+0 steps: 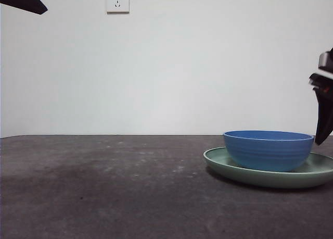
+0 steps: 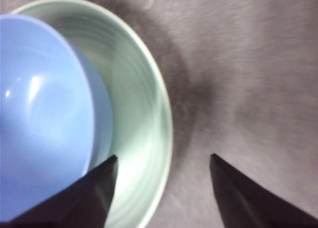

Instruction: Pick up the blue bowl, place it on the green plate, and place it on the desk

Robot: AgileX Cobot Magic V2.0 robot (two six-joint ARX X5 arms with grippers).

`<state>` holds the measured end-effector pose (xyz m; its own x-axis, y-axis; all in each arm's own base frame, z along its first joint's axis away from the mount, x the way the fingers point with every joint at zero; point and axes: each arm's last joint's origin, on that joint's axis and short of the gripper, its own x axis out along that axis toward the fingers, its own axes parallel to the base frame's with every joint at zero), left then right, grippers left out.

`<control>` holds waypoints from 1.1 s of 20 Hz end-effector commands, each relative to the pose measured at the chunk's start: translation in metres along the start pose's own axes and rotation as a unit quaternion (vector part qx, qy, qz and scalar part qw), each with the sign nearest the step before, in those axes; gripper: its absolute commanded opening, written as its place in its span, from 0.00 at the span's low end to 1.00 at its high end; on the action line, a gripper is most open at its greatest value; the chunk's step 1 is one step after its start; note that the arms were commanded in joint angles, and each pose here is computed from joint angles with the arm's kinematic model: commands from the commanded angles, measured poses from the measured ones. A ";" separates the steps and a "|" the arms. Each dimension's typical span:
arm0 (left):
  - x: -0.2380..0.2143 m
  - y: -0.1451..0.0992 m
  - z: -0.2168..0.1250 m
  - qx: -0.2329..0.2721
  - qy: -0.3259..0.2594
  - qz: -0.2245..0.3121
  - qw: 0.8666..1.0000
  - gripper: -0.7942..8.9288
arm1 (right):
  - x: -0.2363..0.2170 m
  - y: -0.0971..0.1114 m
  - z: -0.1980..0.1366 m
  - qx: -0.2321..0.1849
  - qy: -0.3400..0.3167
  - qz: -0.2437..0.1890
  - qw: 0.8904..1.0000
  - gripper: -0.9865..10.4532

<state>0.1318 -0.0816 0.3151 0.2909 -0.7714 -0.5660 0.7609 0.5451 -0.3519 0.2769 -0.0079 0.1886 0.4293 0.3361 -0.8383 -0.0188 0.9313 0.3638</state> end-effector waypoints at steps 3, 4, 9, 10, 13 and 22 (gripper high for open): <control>-0.001 -0.002 0.004 0.010 -0.005 -0.004 1.000 0.37 | 0.022 -0.008 0.003 0.010 0.019 0.009 1.000 0.29; -0.001 -0.002 0.004 0.010 -0.005 -0.004 1.000 0.37 | 0.024 -0.009 0.003 0.009 0.019 0.008 1.000 0.26; -0.001 -0.002 0.004 0.010 -0.005 -0.004 1.000 0.37 | 0.027 -0.010 0.004 0.007 0.013 0.009 1.000 0.13; -0.001 -0.002 0.004 0.011 -0.006 -0.004 1.000 0.37 | 0.027 -0.010 0.005 0.007 0.012 0.009 1.000 0.13; -0.001 -0.002 0.004 0.010 -0.005 -0.004 1.000 0.37 | 0.027 -0.010 0.005 0.007 0.012 0.009 1.000 0.11; -0.001 -0.002 0.004 0.010 -0.005 -0.004 1.000 0.37 | 0.023 -0.007 0.007 0.011 0.001 0.029 1.000 0.10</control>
<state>0.1318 -0.0816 0.3151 0.2907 -0.7713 -0.5662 0.7608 0.5452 -0.3521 0.2905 -0.0080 0.1695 0.4233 0.3790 -0.8229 -0.0268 0.9131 0.4068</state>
